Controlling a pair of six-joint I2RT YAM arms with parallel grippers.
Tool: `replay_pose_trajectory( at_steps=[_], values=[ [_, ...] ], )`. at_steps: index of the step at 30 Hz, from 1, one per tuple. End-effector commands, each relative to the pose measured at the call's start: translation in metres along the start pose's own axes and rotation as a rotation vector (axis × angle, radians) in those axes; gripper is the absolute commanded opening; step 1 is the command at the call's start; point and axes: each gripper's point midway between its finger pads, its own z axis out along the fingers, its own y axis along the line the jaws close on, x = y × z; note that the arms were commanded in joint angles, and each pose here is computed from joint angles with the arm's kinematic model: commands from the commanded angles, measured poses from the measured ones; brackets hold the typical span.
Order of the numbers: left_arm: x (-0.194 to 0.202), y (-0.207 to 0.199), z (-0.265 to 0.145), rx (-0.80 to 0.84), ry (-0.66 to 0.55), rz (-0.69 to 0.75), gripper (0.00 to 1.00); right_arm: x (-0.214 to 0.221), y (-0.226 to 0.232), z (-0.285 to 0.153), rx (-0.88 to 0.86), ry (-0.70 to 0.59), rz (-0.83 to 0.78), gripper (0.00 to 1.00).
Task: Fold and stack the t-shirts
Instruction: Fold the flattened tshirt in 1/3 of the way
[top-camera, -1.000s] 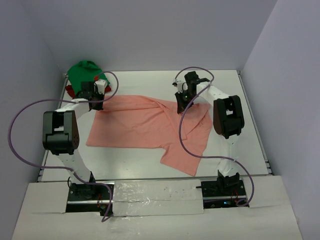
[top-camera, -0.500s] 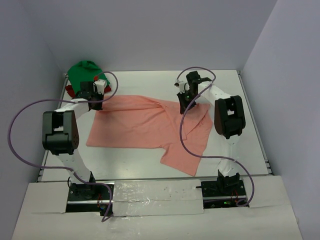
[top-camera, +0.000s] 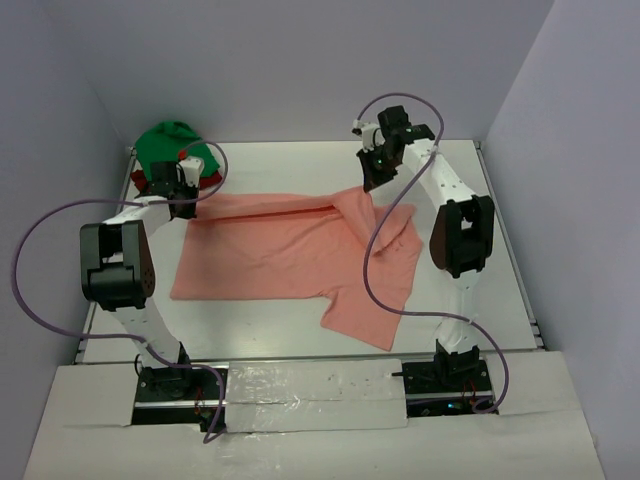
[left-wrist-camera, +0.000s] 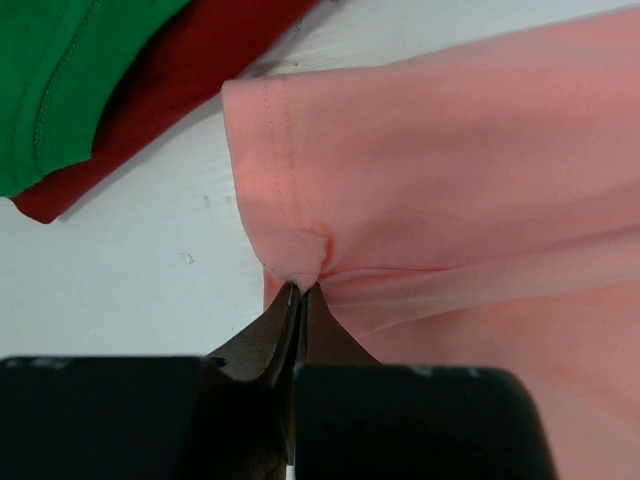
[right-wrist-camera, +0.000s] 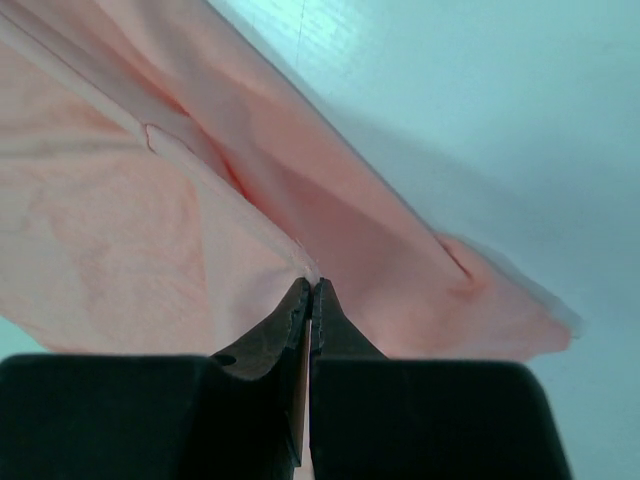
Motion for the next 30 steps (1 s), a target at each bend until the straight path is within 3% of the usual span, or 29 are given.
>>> replay_pose_trajectory(
  at_steps=[1, 7, 24, 27, 28, 30],
  values=[
    [-0.030, 0.011, -0.012, -0.018, -0.075, 0.010, 0.00, -0.031, -0.004, -0.046, 0.055, -0.088, -0.033, 0.00],
    [-0.025, 0.007, -0.010, -0.001, -0.064, 0.017, 0.00, -0.039, 0.004, -0.056, 0.031, -0.097, -0.047, 0.00],
    [-0.014, 0.009, -0.011, -0.004, -0.019, 0.038, 0.00, 0.025, 0.057, -0.047, -0.097, 0.090, -0.099, 0.00],
    [-0.008, 0.006, -0.010, 0.023, 0.003, 0.022, 0.10, 0.030, 0.066, -0.050, -0.115, 0.108, -0.106, 0.00],
    [-0.004, 0.004, -0.010, 0.032, 0.014, 0.019, 0.27, 0.033, 0.068, -0.051, -0.121, 0.118, -0.107, 0.00],
    [-0.001, 0.003, -0.011, 0.047, 0.018, 0.014, 0.49, 0.038, 0.075, -0.051, -0.145, 0.132, -0.106, 0.00]
  ],
)
